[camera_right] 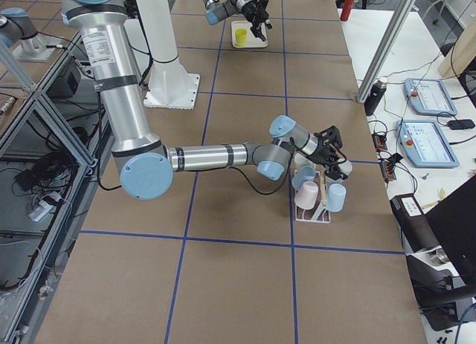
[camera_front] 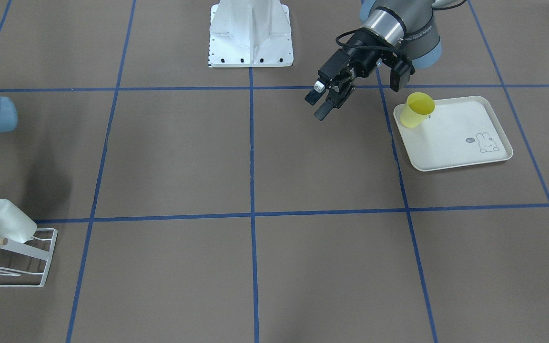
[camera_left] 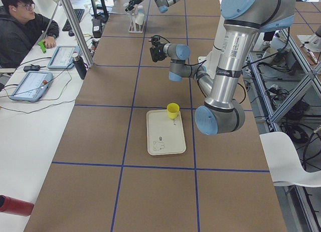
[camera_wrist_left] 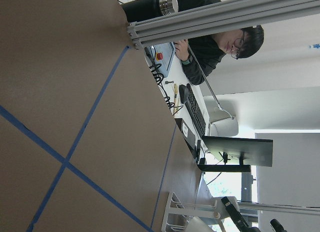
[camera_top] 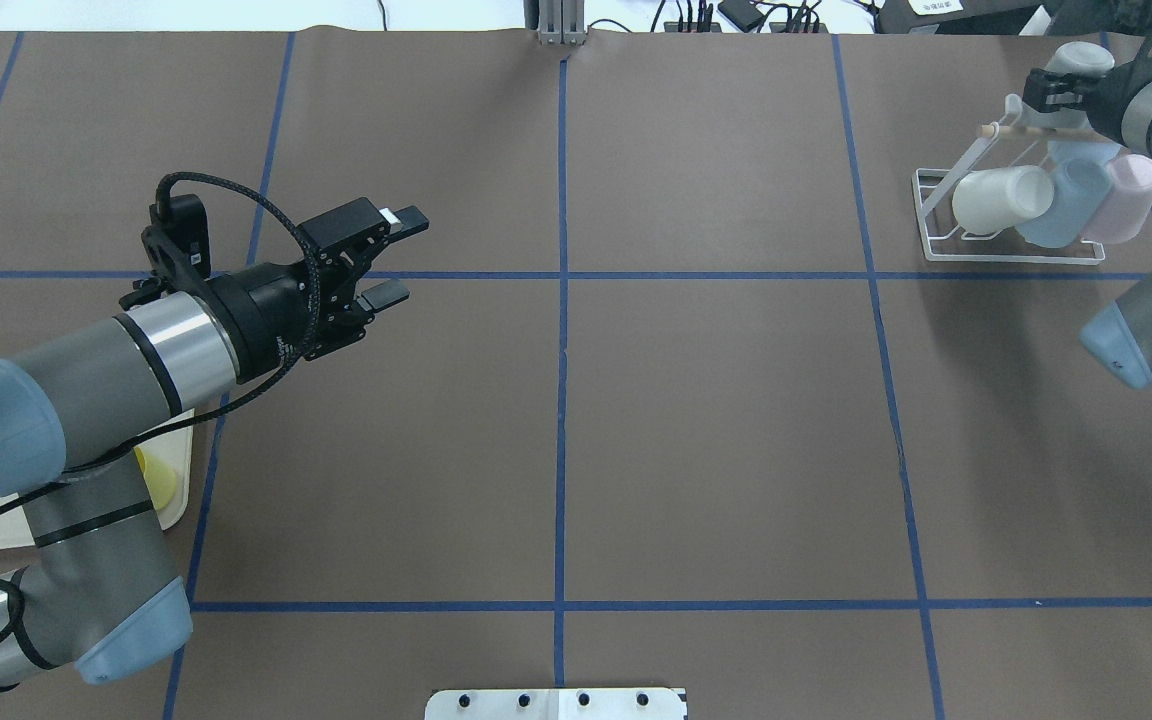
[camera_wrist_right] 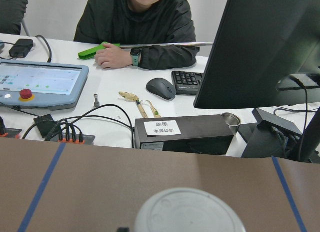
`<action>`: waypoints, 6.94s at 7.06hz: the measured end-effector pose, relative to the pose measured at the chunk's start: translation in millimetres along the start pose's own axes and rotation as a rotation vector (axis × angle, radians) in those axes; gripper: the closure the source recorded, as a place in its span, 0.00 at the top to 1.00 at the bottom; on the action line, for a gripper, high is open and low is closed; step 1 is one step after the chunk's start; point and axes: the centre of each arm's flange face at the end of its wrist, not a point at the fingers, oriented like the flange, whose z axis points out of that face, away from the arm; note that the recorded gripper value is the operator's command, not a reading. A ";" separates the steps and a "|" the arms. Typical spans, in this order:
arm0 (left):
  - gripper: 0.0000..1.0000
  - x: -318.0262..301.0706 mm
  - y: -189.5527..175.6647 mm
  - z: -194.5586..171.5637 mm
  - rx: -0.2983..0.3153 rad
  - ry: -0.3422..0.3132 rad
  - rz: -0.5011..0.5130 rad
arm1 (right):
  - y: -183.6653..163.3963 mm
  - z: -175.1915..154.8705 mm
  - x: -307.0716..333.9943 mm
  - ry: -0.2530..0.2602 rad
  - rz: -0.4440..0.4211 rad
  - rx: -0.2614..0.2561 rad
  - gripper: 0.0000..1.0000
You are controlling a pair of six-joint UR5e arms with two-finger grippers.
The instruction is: Transfer IKEA cup to right arm and place on rack
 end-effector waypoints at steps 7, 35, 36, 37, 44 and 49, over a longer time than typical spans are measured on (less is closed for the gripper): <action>1.00 3.8 1.7 1.0 -0.002 0.008 -0.003 | 2.3 -3.6 6.8 0.003 -0.009 -0.003 1.00; 0.05 -185.5 -143.6 -158.8 -0.608 -0.966 0.772 | -81.8 -197.5 -268.6 -0.522 0.406 -0.334 1.00; 0.00 -186.5 -144.1 -158.3 -0.608 -0.968 0.771 | -81.9 -197.6 -268.7 -0.522 0.406 -0.334 1.00; 0.00 -186.4 -144.5 -158.3 -0.607 -0.969 0.771 | -81.9 -197.7 -268.7 -0.522 0.406 -0.334 1.00; 0.00 -38.0 -224.5 -152.8 -0.219 -0.907 0.626 | -85.2 -203.7 -272.0 -0.535 0.428 -0.338 1.00; 0.00 58.8 -203.5 -86.9 -0.025 -0.538 0.232 | -85.9 -228.1 -310.7 -0.689 0.711 -0.325 0.99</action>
